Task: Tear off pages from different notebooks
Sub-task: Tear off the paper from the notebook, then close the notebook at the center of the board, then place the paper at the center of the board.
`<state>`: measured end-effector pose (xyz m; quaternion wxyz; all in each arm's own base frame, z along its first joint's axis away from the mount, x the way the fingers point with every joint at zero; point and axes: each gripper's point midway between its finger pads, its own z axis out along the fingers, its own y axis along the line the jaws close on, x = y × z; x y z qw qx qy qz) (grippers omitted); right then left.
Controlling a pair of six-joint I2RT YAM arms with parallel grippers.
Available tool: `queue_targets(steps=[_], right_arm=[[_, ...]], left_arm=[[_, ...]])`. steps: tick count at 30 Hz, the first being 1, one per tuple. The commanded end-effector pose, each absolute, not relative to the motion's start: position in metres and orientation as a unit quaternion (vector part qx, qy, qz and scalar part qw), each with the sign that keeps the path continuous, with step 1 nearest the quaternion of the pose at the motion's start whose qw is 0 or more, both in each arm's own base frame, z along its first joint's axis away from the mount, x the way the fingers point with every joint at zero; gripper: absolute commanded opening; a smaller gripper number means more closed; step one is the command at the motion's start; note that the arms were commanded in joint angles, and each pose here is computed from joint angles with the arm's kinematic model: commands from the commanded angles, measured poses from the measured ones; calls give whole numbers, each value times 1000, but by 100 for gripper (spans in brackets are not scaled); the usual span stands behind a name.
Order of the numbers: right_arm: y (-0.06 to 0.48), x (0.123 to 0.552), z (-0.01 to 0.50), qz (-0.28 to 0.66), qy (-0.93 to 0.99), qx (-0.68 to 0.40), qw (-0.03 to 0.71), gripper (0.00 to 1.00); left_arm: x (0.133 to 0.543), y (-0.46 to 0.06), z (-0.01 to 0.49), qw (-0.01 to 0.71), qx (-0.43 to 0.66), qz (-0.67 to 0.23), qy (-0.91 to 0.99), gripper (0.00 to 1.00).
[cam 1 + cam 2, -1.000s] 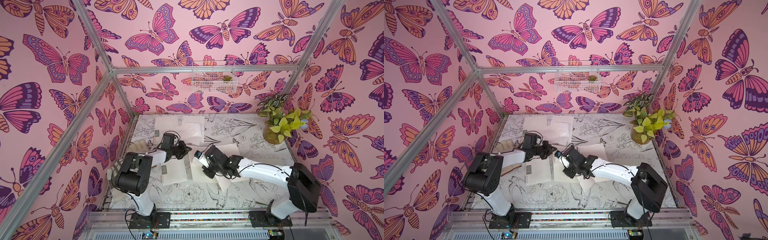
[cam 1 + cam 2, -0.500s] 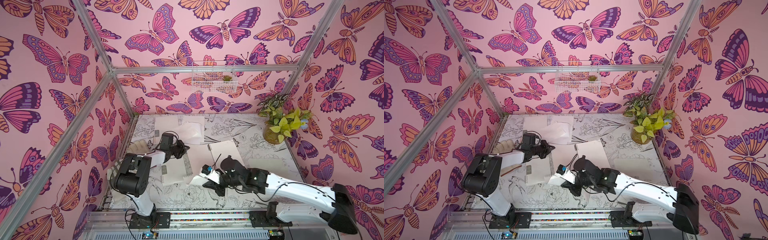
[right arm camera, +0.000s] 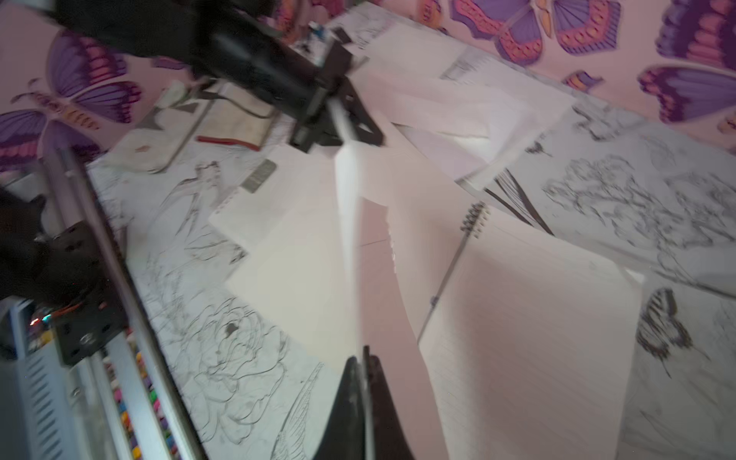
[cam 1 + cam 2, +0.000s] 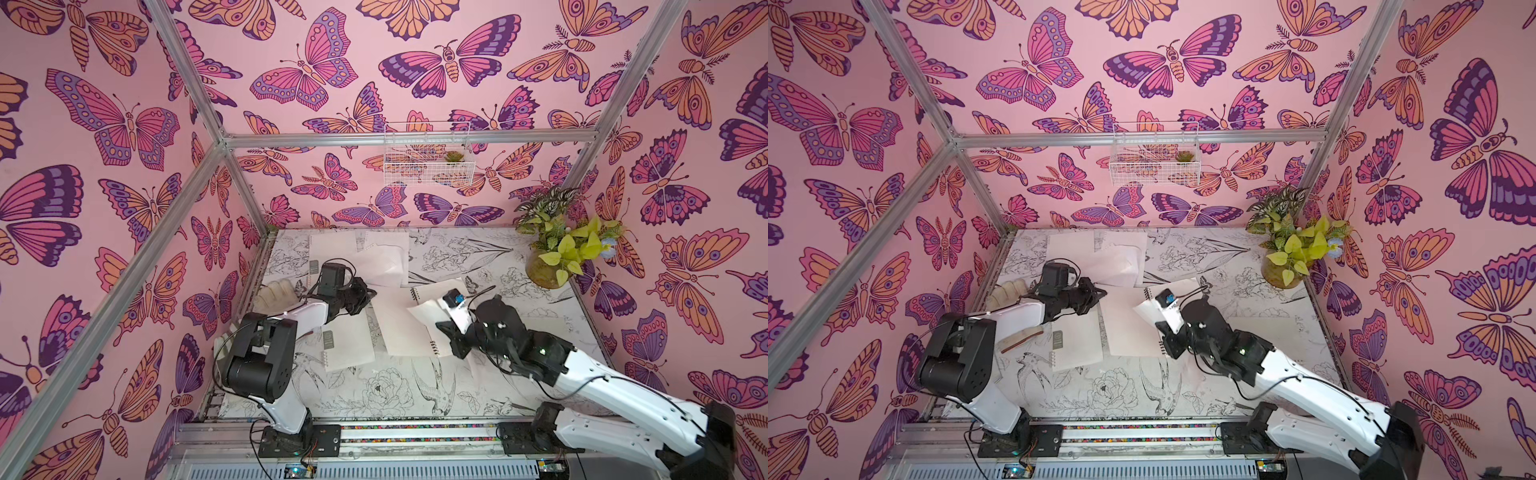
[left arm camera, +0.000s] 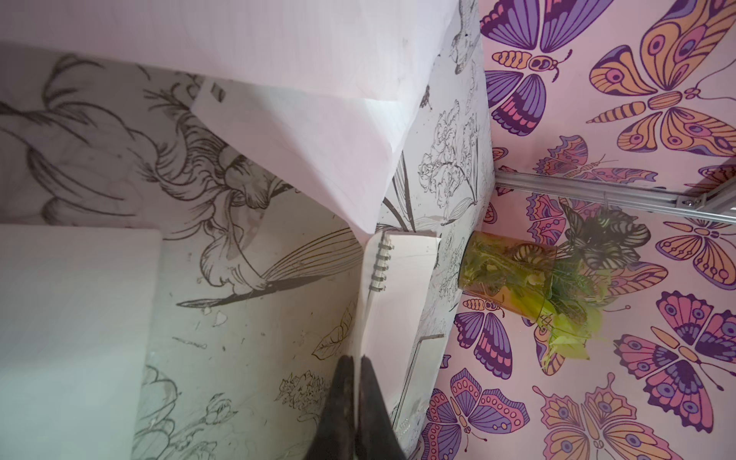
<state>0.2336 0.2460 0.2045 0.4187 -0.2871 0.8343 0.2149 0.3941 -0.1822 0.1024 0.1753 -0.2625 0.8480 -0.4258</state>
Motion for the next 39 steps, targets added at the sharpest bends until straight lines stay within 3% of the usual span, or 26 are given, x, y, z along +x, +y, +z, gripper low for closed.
queue_targets(steps=[1,8,12,15,18,20,21,22,23,30,39], right_arm=[[207,284,201,204,865,-149,434,0],[124,324,195,178,889,14,421,0],[88,327,189,158,897,72,406,0],[71,323,196,147,893,93,414,0],[69,316,215,153,882,89,436,0],[72,311,229,168,872,84,451,0],[74,310,235,177,868,81,456,0],[78,309,242,191,862,76,463,0],[83,307,250,208,856,67,468,0],[130,311,293,347,804,10,483,0],[265,359,331,528,714,-91,451,0]], left_arm=[[402,-188,141,231,-228,-398,858,4],[423,-267,164,225,-167,-404,871,15],[435,-316,169,219,-135,-406,877,36],[440,-353,167,209,-105,-405,884,40],[442,-379,157,191,-83,-407,889,51],[444,-385,155,183,-76,-415,888,75],[444,-387,156,184,-69,-417,887,78],[444,-386,158,188,-63,-417,887,92],[444,-384,162,195,-56,-416,886,100],[440,-335,180,234,-50,-398,886,100],[418,-169,192,327,-161,-335,869,100]])
